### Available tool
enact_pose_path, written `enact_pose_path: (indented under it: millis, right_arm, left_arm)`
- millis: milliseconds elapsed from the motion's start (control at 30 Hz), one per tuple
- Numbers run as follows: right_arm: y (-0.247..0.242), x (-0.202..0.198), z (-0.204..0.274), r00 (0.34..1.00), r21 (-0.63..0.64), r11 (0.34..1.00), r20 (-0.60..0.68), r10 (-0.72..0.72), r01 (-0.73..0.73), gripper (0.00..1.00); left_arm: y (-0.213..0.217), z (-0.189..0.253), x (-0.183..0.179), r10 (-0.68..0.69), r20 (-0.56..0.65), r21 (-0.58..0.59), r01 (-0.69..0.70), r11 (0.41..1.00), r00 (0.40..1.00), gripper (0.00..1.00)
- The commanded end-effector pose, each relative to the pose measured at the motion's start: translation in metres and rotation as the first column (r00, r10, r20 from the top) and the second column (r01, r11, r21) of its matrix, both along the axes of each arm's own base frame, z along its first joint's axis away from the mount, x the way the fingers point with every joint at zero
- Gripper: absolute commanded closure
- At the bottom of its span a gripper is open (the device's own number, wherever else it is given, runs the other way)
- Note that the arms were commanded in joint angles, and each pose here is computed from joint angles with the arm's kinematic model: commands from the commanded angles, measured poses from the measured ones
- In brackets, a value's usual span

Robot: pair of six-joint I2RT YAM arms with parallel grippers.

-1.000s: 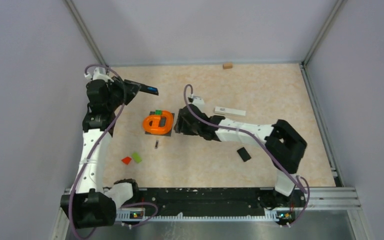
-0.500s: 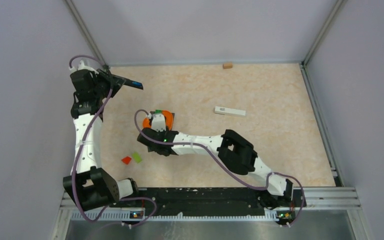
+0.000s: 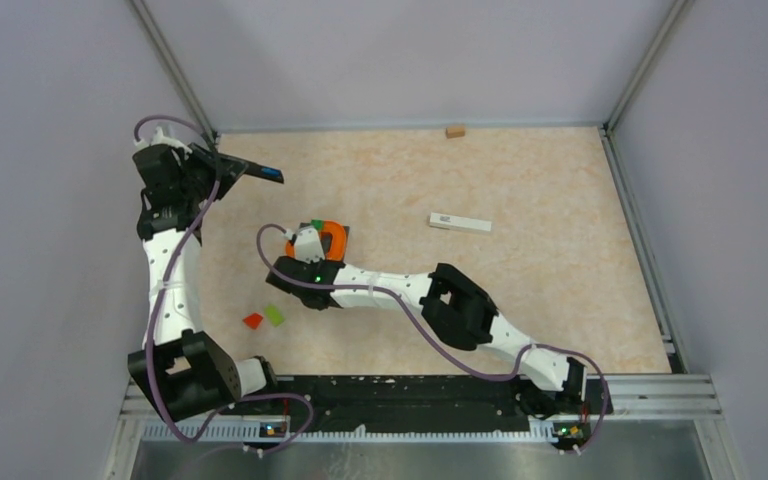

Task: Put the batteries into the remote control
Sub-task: Pick up the battery from the center of the board, then load the battery into the remote control.

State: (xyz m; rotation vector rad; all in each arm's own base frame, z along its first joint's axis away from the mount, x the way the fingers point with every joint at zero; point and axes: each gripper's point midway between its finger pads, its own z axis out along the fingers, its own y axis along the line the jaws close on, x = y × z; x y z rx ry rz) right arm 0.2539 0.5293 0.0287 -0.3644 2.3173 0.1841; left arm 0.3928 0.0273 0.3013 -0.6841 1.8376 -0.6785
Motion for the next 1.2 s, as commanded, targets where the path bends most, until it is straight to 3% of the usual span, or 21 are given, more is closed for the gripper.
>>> enact_pose_path:
  millis: [0, 233, 367, 500, 733, 933, 1100, 1167]
  right_arm:
    - [-0.006, -0.005, 0.002, 1.0, -0.051, 0.998, -0.014, 0.027, -0.027, 0.75]
    - [-0.019, -0.013, 0.0, 0.999, -0.082, 0.996, -0.035, 0.024, -0.027, 0.77]
    - [-0.024, -0.015, 0.002, 0.998, -0.1, 0.994, -0.037, 0.045, -0.048, 1.0]
    - [-0.045, -0.009, 0.021, 1.0, -0.127, 0.992, 0.021, 0.014, -0.011, 1.0]
    - [-0.108, 0.009, 0.103, 0.985, -0.029, 0.998, 0.166, -0.045, 0.051, 1.0]
    - [-0.182, 0.031, 0.16, 0.969, 0.107, 0.991, 0.224, -0.101, 0.078, 1.0]
    - [-0.208, 0.031, 0.242, 0.939, 0.334, 0.941, 0.336, -0.071, -0.049, 1.0]
    - [-0.222, 0.033, 0.276, 0.924, 0.416, 0.905, 0.373, -0.084, -0.086, 1.0]
  left_arm:
    - [0.002, 0.011, 0.003, -0.01, 0.065, 0.011, 0.01, 1.0, 0.998, 1.0]
    - [-0.006, 0.008, 0.005, -0.059, 0.082, -0.017, 0.06, 0.998, 0.995, 1.0]
    - [-0.011, 0.006, 0.005, -0.083, 0.084, -0.034, 0.086, 0.996, 0.993, 1.0]
    - [-0.018, 0.005, 0.008, -0.113, 0.095, -0.09, 0.121, 0.989, 0.989, 1.0]
    - [-0.059, -0.002, 0.015, -0.266, 0.104, -0.163, 0.28, 0.946, 0.958, 1.0]
    - [-0.138, 0.0, 0.024, -0.509, 0.171, -0.149, 0.532, 0.833, 0.844, 1.0]
    - [-0.186, 0.01, 0.015, -0.666, 0.26, -0.118, 0.708, 0.696, 0.699, 1.0]
    - [-0.212, 0.013, 0.0, -0.735, 0.273, -0.14, 0.781, 0.608, 0.621, 1.0]
